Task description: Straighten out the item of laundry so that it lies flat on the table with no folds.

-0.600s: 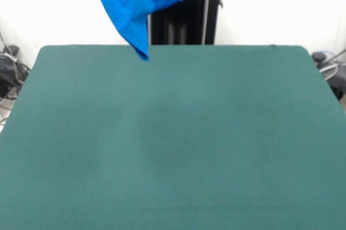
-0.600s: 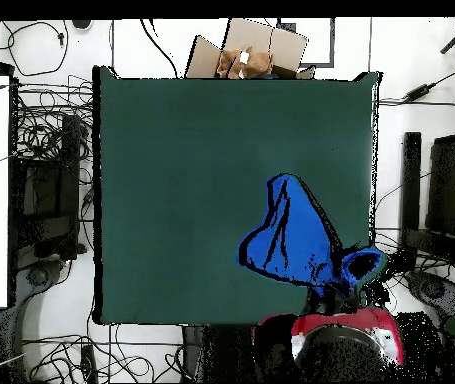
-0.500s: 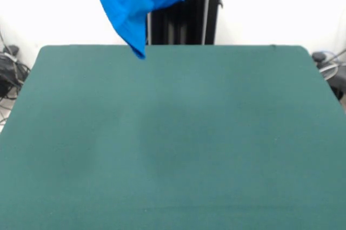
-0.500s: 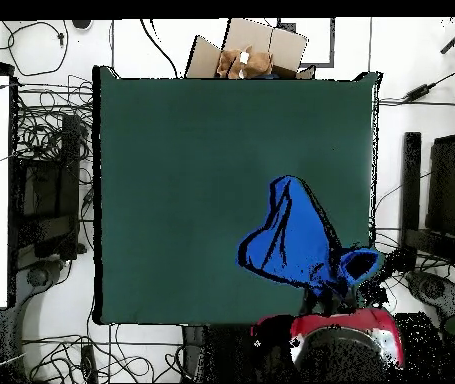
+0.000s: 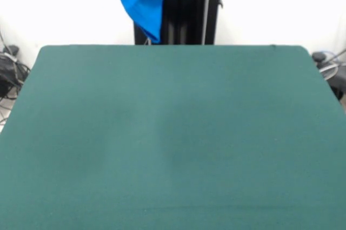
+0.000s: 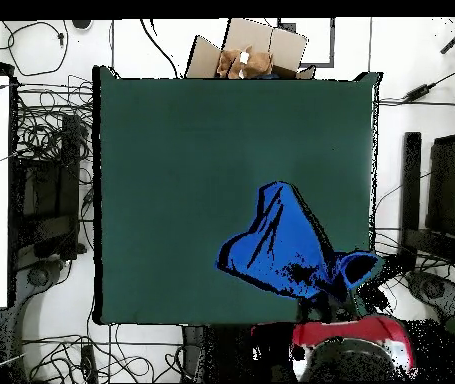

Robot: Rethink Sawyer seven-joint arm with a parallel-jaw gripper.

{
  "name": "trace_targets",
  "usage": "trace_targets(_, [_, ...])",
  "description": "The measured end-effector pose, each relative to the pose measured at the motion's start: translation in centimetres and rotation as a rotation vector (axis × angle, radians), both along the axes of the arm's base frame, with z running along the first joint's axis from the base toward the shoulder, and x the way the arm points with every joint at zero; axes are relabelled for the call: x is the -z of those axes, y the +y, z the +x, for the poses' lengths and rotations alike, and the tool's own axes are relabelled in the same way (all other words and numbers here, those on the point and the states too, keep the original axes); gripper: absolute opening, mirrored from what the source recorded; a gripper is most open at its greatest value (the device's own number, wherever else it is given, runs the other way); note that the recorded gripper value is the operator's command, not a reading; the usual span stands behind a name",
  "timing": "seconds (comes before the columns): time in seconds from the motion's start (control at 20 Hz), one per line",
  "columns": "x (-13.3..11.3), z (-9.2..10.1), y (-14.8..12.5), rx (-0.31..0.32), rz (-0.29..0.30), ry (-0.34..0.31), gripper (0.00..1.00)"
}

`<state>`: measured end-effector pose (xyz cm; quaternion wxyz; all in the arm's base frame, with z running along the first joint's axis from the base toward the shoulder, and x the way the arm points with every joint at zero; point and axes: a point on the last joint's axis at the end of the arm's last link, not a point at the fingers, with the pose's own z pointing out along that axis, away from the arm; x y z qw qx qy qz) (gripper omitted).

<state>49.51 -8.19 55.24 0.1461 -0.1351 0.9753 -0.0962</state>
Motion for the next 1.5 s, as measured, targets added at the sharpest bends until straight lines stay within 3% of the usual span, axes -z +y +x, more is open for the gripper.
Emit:
trace_targets(0.55, [1.2, 1.3, -2.5, 0.053, -0.061, -0.162, 0.0])
trace_targets(0.6, [1.6, 1.6, -2.7, 0.066, -0.058, -0.203, 0.0])
trace_targets(1.05, [3.0, 1.9, -2.4, 0.103, -0.016, -0.266, 0.0])
trace_targets(1.25, [3.5, 2.2, -2.9, 0.152, 0.011, -0.334, 0.0])
trace_targets(1.5, [3.8, 2.7, -4.6, 0.224, -0.009, -0.443, 0.0])
